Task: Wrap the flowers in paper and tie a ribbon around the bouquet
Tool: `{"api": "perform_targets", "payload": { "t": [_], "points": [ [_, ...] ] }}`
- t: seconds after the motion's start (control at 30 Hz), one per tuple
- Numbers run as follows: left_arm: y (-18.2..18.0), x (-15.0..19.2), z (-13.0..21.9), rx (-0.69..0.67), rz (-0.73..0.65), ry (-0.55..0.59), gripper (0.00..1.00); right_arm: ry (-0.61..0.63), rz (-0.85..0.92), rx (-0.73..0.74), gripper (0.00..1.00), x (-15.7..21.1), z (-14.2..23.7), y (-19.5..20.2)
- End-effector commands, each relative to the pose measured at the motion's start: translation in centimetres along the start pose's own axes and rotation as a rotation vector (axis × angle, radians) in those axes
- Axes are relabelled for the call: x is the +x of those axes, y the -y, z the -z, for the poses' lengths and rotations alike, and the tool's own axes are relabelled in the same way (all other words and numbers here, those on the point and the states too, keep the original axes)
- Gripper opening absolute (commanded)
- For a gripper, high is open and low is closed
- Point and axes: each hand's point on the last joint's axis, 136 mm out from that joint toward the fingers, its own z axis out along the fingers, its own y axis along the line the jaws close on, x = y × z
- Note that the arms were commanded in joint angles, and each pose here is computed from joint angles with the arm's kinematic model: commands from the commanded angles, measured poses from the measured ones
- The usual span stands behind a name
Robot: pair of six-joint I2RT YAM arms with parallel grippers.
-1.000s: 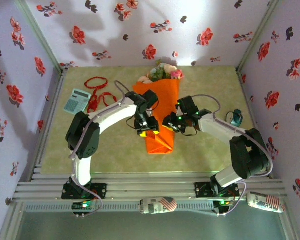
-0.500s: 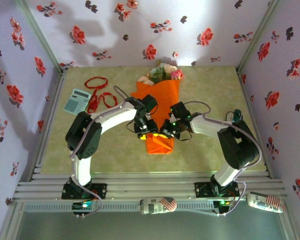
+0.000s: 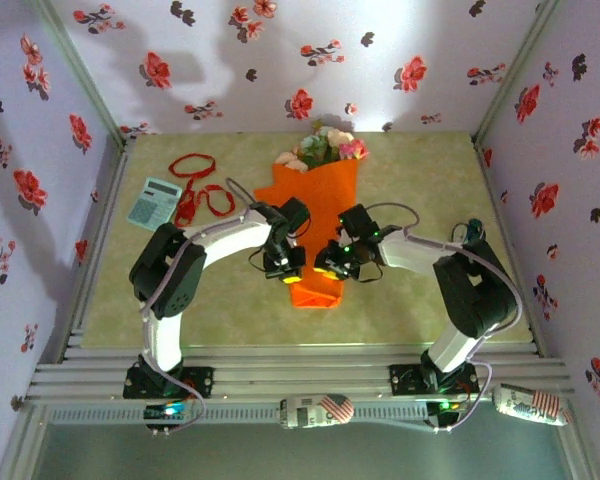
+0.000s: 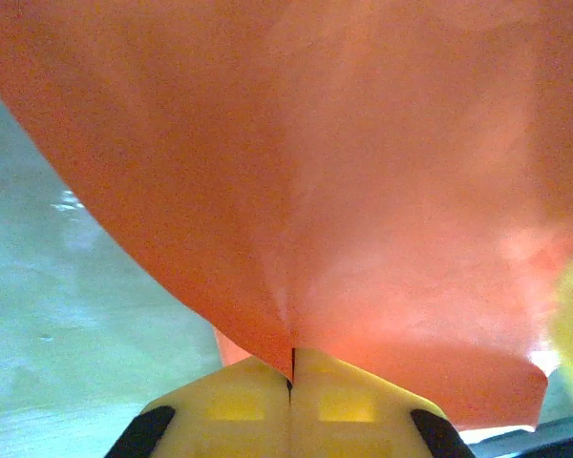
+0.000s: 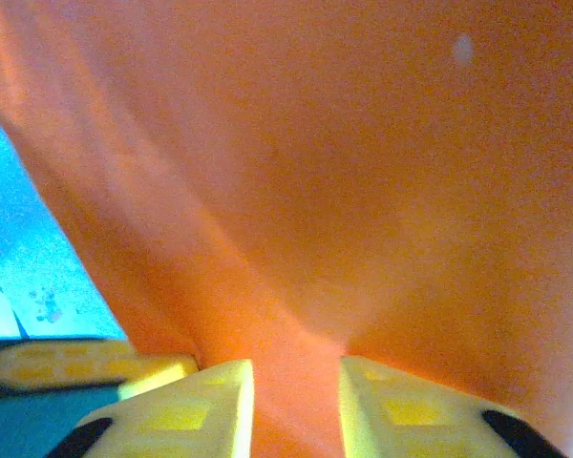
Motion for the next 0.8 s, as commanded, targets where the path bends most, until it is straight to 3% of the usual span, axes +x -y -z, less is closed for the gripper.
{"api": "perform_targets", "payload": {
  "t": [0.0, 0.2, 0.4, 0.77],
  "points": [
    [-1.9, 0.0, 0.7, -0.052, -0.037, 0.025, 0.0, 0.067, 0.008, 0.002, 0.38, -1.0, 2.6, 0.2],
    [-2.7, -0.3, -0.1, -0.059, -0.017, 0.043, 0.0, 0.011, -0.002, -0.11, 0.49, 0.9, 2.4, 1.0],
    [-4.4, -0.4, -0.6, -0.09, 0.05, 0.079, 0.0, -0.047, -0.025, -0.242, 0.49, 1.8, 0.5, 0.7],
    [-6.5, 0.2, -2.8, -0.119, 0.141, 0.052, 0.0, -0.047, -0.042, -0.251, 0.35, 1.3, -2.9, 0.5]
  ]
}}
